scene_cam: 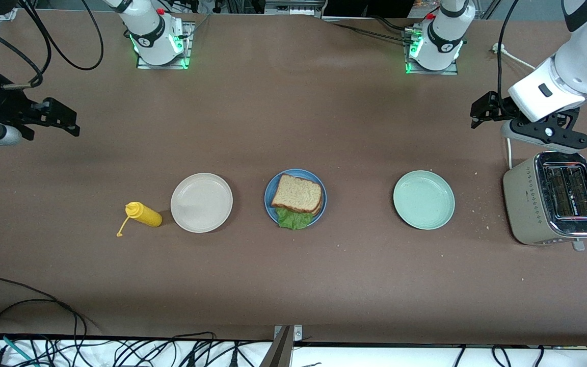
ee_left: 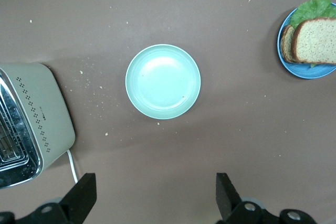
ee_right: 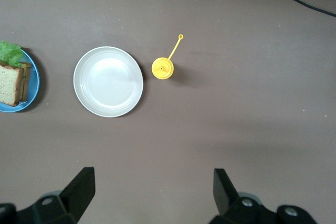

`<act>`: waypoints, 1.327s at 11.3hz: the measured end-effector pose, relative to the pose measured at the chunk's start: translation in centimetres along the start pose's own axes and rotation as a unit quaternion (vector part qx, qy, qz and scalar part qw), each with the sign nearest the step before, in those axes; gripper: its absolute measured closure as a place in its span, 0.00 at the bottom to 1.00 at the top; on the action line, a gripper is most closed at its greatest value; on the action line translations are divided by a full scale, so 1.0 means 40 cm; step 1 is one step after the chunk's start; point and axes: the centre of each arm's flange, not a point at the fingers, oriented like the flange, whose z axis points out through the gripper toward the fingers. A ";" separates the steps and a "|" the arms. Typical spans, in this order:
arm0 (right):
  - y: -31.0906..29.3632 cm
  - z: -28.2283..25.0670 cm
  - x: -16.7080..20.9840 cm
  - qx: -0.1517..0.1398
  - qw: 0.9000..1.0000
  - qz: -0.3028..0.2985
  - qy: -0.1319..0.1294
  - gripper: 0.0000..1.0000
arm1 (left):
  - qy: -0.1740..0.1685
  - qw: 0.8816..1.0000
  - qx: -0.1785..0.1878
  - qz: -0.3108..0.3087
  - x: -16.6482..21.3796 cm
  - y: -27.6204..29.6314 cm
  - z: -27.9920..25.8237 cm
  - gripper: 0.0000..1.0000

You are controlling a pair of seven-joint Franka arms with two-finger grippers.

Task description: Make sandwich in blue plate with both arms

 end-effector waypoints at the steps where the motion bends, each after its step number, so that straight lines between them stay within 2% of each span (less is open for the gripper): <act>1: 0.002 -0.012 -0.005 -0.001 1.000 0.001 0.000 0.00 | -0.001 1.000 0.000 -0.002 -0.006 -0.003 0.001 0.00; 4: 0.031 -0.017 -0.007 -0.009 1.000 0.011 0.000 0.00 | -0.003 1.000 0.024 -0.001 -0.012 -0.012 -0.002 0.00; 9: 0.099 -0.016 -0.010 -0.027 0.999 0.032 -0.002 0.00 | -0.007 1.000 0.023 0.000 -0.013 -0.008 0.001 0.00; 15: 0.100 -0.013 -0.009 -0.028 0.999 0.032 -0.004 0.00 | -0.007 1.000 0.023 0.000 -0.013 -0.007 0.001 0.00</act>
